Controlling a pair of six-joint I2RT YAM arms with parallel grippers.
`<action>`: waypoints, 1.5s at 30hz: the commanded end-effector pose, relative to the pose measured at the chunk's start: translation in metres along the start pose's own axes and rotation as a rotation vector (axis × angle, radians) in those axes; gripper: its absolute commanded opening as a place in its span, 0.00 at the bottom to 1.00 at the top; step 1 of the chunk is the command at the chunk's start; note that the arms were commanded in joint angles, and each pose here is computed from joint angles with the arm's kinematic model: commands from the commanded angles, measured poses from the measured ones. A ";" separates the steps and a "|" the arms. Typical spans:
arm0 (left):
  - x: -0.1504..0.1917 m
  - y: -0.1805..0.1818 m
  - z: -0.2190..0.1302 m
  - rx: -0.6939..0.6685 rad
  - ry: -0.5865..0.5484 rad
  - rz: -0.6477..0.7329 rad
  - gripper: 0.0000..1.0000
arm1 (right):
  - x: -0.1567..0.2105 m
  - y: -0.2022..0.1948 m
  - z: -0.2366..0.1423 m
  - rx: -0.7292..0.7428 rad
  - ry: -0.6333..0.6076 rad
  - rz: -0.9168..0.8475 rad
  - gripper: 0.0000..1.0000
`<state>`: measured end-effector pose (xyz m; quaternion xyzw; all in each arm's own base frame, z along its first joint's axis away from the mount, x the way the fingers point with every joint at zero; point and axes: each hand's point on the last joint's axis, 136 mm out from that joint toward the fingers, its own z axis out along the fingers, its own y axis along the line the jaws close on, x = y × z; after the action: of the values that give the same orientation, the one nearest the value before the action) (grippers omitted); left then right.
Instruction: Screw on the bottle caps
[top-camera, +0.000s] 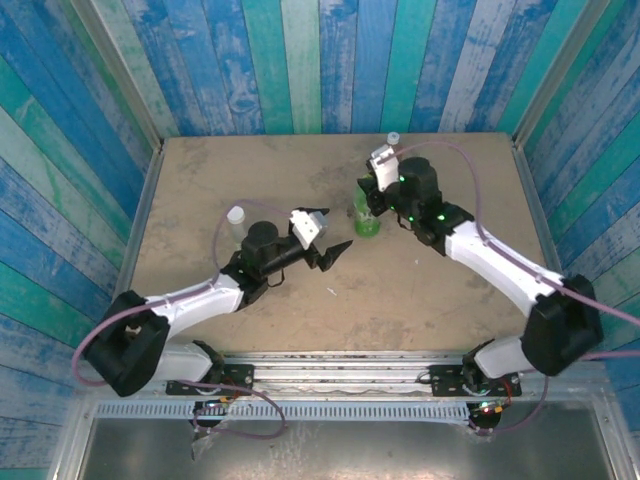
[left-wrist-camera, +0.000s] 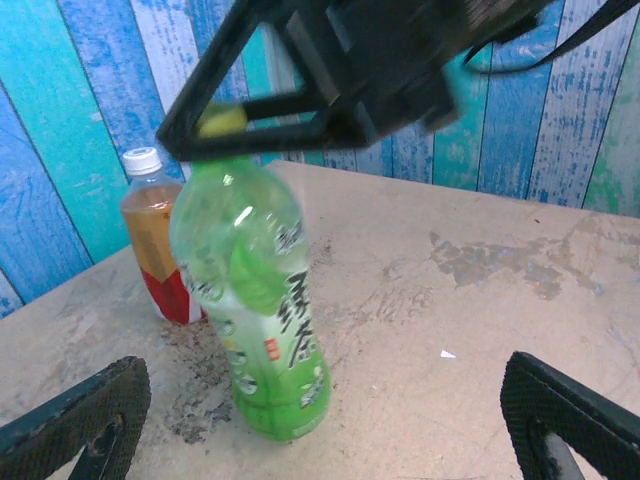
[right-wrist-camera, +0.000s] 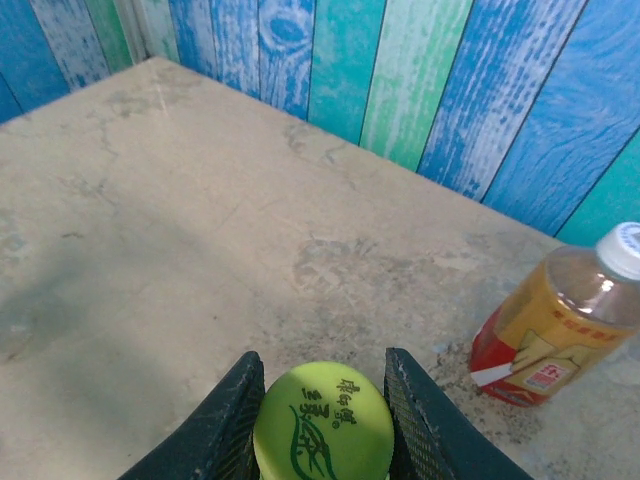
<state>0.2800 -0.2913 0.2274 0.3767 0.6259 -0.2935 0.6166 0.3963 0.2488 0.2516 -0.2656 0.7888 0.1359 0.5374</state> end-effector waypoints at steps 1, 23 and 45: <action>-0.018 0.006 -0.017 -0.054 -0.059 -0.027 0.94 | -0.037 -0.006 0.021 0.009 -0.117 -0.022 0.02; -0.020 0.020 -0.029 -0.150 -0.017 -0.023 0.94 | -0.022 -0.020 0.083 0.031 -0.070 -0.032 0.44; -0.108 0.167 -0.086 -0.596 -0.057 0.025 0.94 | -0.020 -0.071 -0.055 0.170 -0.139 0.018 1.00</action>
<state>0.3571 -0.1765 0.3451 0.2232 0.6505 -0.1379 0.7127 0.4090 0.1978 0.3074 -0.2263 0.7448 0.1156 0.6170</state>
